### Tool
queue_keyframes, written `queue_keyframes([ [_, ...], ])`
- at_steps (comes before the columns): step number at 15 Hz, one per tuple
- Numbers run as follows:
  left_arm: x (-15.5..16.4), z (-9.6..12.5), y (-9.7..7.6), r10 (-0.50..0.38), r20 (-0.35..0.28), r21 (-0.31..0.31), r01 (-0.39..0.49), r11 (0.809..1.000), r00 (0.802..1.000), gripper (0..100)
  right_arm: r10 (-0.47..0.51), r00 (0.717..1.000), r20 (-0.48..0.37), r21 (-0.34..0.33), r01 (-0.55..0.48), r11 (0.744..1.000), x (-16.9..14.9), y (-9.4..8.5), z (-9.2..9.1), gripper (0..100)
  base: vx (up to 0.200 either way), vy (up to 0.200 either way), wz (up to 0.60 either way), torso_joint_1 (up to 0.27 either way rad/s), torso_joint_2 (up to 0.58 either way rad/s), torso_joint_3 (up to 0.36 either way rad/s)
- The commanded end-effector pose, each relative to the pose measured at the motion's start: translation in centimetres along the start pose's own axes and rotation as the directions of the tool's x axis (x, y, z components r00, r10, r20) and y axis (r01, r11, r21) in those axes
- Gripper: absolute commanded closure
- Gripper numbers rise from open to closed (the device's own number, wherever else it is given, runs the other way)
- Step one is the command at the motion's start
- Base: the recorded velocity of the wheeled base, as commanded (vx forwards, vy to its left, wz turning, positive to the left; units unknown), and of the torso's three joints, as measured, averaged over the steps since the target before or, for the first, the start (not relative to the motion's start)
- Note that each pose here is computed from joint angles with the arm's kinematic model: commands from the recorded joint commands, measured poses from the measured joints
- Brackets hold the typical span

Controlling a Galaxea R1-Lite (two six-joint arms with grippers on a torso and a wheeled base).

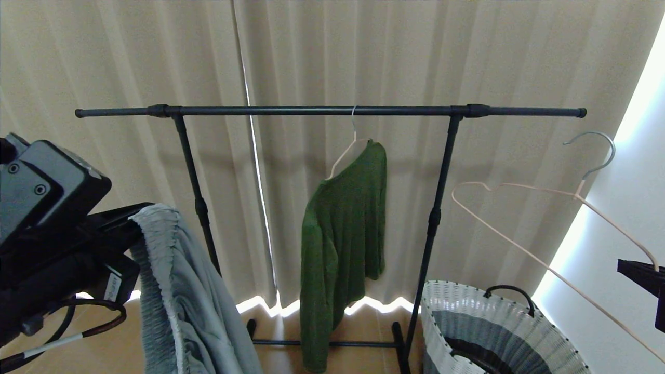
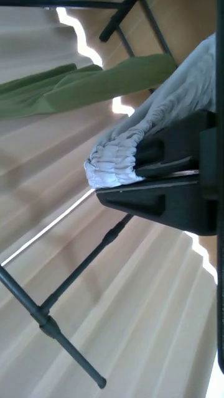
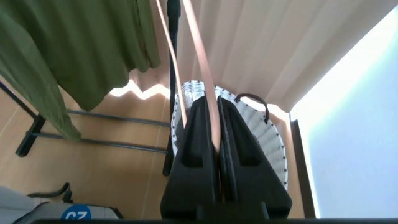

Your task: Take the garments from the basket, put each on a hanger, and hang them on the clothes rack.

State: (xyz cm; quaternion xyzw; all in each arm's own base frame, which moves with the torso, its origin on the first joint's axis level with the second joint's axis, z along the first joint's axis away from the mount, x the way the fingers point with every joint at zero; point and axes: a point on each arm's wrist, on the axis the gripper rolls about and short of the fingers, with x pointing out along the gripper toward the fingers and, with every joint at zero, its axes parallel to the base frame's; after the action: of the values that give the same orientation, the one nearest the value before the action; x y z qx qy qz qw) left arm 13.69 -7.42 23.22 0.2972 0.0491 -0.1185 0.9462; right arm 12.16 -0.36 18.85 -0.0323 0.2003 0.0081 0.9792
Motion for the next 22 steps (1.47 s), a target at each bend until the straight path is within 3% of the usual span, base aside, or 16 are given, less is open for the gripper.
queue_keyframes([
  [1, 0.2, -0.1, -0.1, 0.001, -0.01, 0.001, -0.001, 1.0, 1.0, 100, 0.002, 1.0, 0.007, -0.001, -0.002, 1.0, -0.2, 0.0, -0.1, 100, 0.0, 0.0, 0.0, 0.0, 0.0, 0.0],
  [3, 0.2, -0.1, -0.1, 0.001, -0.013, 0.002, -0.001, 1.0, 1.0, 100, 0.005, 1.0, 0.009, -0.002, -0.005, 1.0, -0.2, 0.1, -0.1, 100, 0.0, 0.0, 0.0, 0.0, 0.0, 0.0],
  [12, 0.5, -0.4, 0.3, 0.026, -0.036, -0.002, -0.026, 1.0, 0.999, 100, 0.01, 1.0, 0.006, -0.003, -0.01, 1.0, -0.2, 0.1, -0.1, 100, 0.0, 0.2, 0.0, 0.001, 0.0, 0.003],
  [18, 0.6, -0.7, 0.0, 0.013, -0.043, 0.007, -0.013, 1.0, 0.999, 100, 0.019, 1.0, -0.001, -0.002, -0.019, 1.0, 0.0, 0.2, 0.1, 100, 0.0, 0.0, 0.0, 0.0, 0.0, 0.0],
  [22, 2.0, -0.8, -0.5, -0.001, -0.088, 0.036, 0.004, 0.999, 0.996, 100, 0.153, 0.988, 0.021, 0.094, -0.154, 0.984, 0.2, 2.0, 0.8, 100, 0.0, 0.0, 0.0, 0.0, 0.0, 0.0],
])
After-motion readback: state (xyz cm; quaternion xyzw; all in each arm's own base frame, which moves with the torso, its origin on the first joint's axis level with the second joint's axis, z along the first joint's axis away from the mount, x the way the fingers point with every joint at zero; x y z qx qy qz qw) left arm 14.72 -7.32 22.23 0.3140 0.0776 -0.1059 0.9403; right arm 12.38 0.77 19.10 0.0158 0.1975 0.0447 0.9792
